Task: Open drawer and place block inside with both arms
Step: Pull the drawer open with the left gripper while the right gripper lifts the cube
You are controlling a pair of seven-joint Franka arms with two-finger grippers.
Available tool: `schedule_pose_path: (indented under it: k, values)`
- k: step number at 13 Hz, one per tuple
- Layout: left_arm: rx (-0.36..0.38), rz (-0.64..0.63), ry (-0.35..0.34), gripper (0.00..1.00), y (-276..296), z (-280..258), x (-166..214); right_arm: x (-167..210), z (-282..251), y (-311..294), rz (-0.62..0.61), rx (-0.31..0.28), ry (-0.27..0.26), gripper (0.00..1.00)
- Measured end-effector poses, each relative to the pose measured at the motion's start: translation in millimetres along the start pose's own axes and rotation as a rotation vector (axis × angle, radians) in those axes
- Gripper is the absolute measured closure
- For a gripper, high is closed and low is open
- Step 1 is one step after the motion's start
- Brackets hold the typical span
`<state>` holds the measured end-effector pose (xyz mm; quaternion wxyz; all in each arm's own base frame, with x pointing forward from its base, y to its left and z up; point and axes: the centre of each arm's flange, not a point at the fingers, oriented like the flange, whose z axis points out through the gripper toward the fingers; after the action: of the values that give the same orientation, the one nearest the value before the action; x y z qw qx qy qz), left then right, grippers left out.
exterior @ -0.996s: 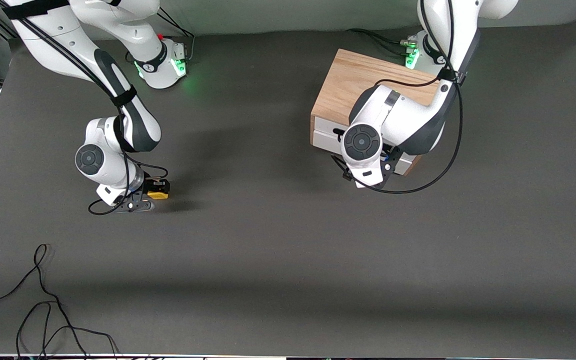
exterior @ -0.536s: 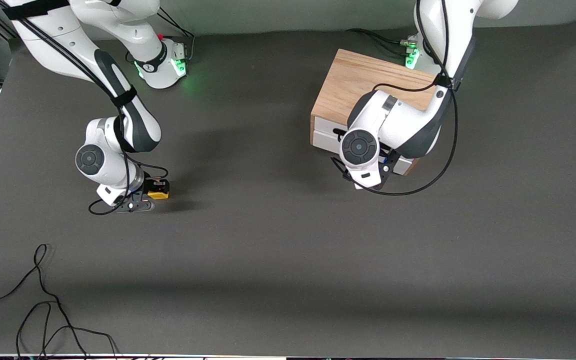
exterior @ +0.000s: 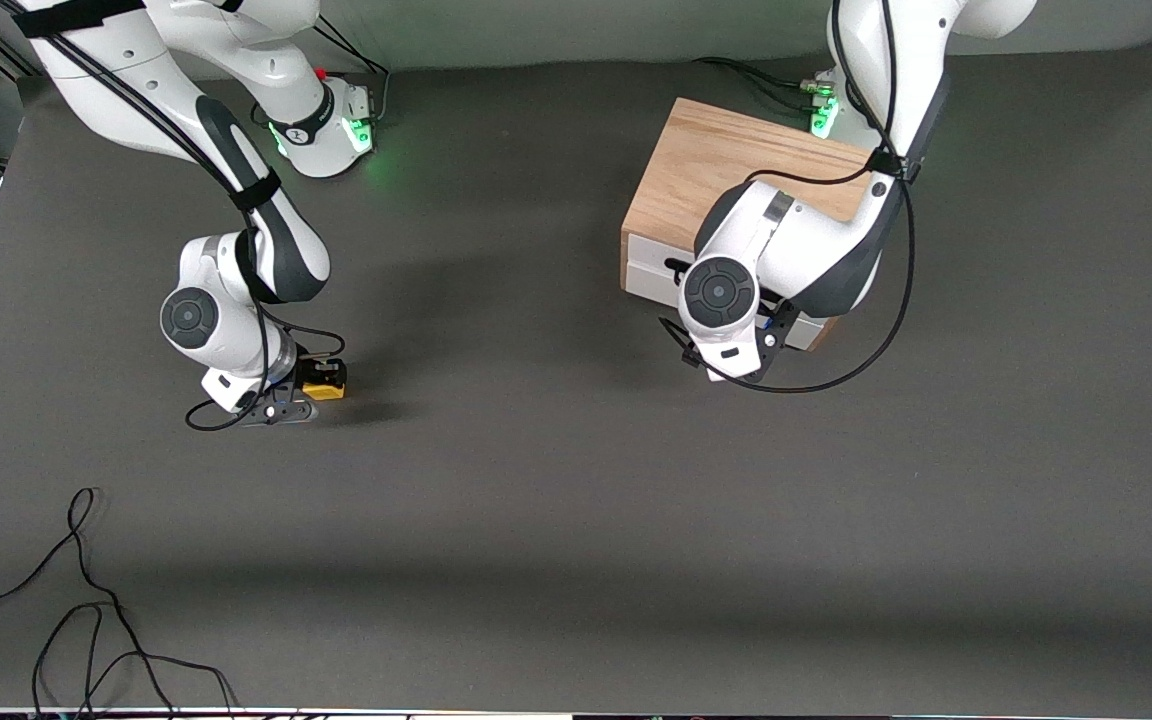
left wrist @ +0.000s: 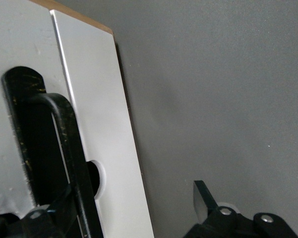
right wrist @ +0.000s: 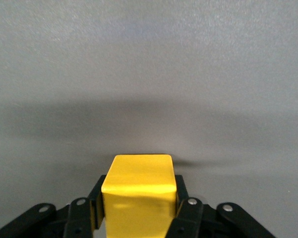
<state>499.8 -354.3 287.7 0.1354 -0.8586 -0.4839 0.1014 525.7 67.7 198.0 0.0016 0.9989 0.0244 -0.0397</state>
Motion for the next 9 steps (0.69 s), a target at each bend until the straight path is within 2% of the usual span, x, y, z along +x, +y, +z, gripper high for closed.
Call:
schedule_pose_path:
  k: [4,9]
  values:
    - [-0.033,-0.001,-0.002,0.0,5.7,-4.2,0.1,9.3,-15.0,-1.4,0.001,-0.001,-0.046,0.45]
    - [-0.107,-0.005,-0.005,0.0,16.0,-20.9,2.2,15.0,-23.1,-2.1,0.002,0.0,-0.052,0.45]
